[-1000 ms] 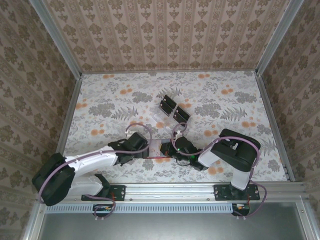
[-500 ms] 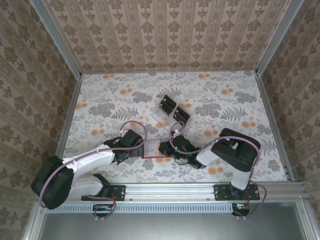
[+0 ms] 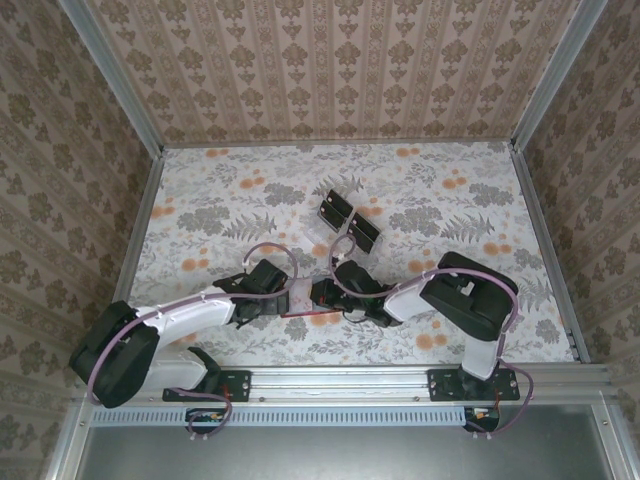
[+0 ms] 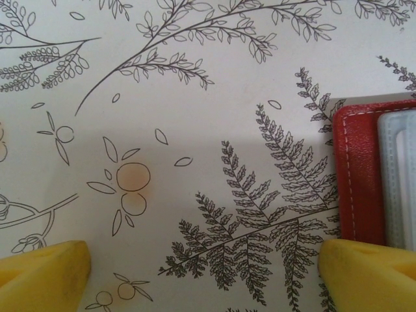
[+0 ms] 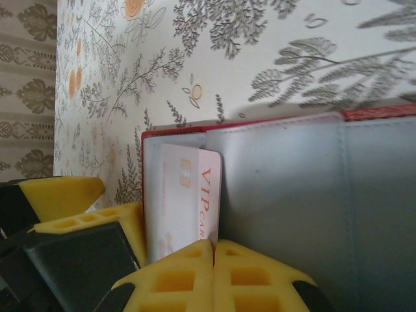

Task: Put the credit cards into the card holder
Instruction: Insert the credit card into the card slot.

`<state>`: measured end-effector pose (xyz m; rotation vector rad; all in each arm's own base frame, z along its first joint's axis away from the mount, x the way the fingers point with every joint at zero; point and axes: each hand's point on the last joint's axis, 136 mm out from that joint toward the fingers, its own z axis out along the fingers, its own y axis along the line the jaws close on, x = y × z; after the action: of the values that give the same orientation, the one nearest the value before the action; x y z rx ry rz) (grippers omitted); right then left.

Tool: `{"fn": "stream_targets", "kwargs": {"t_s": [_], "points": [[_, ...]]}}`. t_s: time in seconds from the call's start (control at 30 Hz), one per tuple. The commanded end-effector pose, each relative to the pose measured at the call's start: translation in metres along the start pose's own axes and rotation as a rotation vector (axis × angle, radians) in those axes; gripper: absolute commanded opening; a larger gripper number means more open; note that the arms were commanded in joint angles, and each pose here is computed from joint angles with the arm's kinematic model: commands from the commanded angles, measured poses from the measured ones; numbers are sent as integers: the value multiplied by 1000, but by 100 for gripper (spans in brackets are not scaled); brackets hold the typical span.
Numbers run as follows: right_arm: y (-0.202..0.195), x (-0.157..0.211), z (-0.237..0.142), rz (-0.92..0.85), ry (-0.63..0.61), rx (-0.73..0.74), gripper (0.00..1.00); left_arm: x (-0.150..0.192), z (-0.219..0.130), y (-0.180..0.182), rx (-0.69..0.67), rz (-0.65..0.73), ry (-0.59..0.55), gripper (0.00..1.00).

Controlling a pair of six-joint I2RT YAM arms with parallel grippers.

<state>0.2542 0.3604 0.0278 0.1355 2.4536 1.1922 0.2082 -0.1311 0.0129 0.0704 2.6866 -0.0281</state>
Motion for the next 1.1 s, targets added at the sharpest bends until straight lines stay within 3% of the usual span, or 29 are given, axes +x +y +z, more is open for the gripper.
{"fn": "stream_targets", "kwargs": {"t_s": [0.0, 0.17, 0.23, 0.33, 0.4, 0.47, 0.57, 0.7, 0.8, 0.93, 1.07], "points": [[-24, 24, 10, -21, 118, 92, 0, 8, 9, -5, 29, 16, 23, 100], [-16, 24, 15, -31, 145, 83, 0, 10, 9, -5, 31, 16, 23, 100], [-11, 21, 12, -46, 150, 79, 10, 11, 9, -5, 32, 16, 22, 100], [-2, 14, 2, -77, 151, 84, 35, 10, 8, -5, 35, 15, 19, 100], [3, 7, -8, -102, 144, 101, 45, 9, 6, -5, 42, 9, 14, 100], [7, 0, -19, -126, 134, 119, 51, 4, 2, -7, 50, 4, 0, 100], [10, -10, -31, -153, 118, 150, 52, -6, -7, -7, 58, -10, -27, 100], [6, -14, -38, -185, 123, 213, 49, -16, -17, -2, 52, -26, -50, 100], [2, -15, -37, -202, 138, 257, 38, -19, -19, 2, 40, -33, -53, 100], [3, -16, -31, -217, 153, 272, 14, -16, -14, 8, 13, -39, -30, 100], [6, -12, -22, -229, 175, 271, 5, -13, -7, 11, -4, -44, -7, 100]]}}
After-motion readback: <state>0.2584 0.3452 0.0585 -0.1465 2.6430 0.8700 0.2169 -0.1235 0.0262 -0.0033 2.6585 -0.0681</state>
